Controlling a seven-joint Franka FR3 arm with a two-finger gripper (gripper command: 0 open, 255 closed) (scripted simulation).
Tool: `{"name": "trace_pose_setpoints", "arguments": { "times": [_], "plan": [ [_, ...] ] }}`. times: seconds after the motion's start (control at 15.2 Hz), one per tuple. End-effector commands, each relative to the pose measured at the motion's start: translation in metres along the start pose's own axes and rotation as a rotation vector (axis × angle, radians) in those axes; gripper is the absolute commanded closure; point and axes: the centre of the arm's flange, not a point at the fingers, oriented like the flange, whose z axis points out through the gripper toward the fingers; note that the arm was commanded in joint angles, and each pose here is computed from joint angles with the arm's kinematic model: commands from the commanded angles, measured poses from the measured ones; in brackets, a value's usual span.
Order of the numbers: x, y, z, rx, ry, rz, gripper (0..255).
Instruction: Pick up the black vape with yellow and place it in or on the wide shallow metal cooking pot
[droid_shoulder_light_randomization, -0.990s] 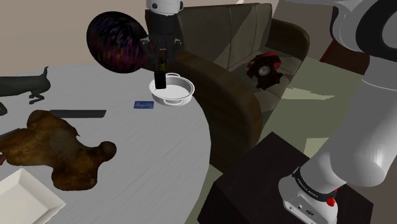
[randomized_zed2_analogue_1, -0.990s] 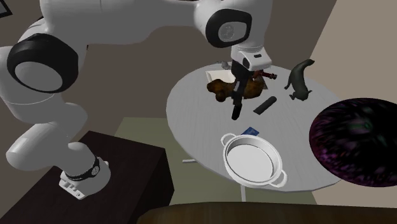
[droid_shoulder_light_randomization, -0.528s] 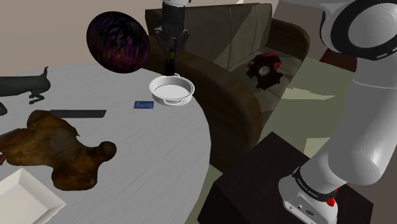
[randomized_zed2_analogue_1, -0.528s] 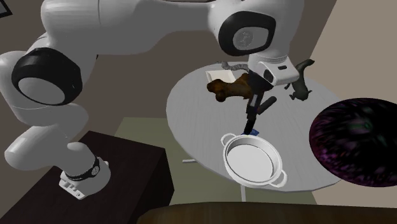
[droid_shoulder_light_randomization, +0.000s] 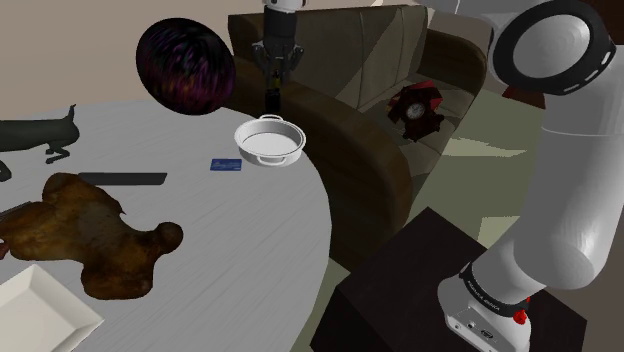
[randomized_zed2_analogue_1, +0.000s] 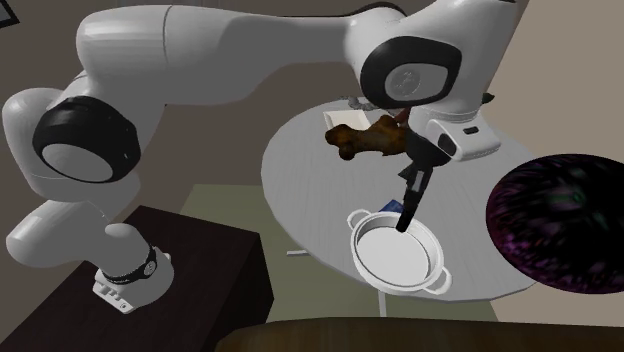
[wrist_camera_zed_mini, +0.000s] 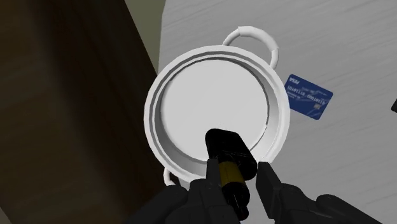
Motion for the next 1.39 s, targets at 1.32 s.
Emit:
{"name": "trace_pose_setpoints", "arguments": {
  "times": [1.32],
  "plan": [
    [-0.001,0.004,0.085,0.000,0.000,0.000,255]
  ]
}}
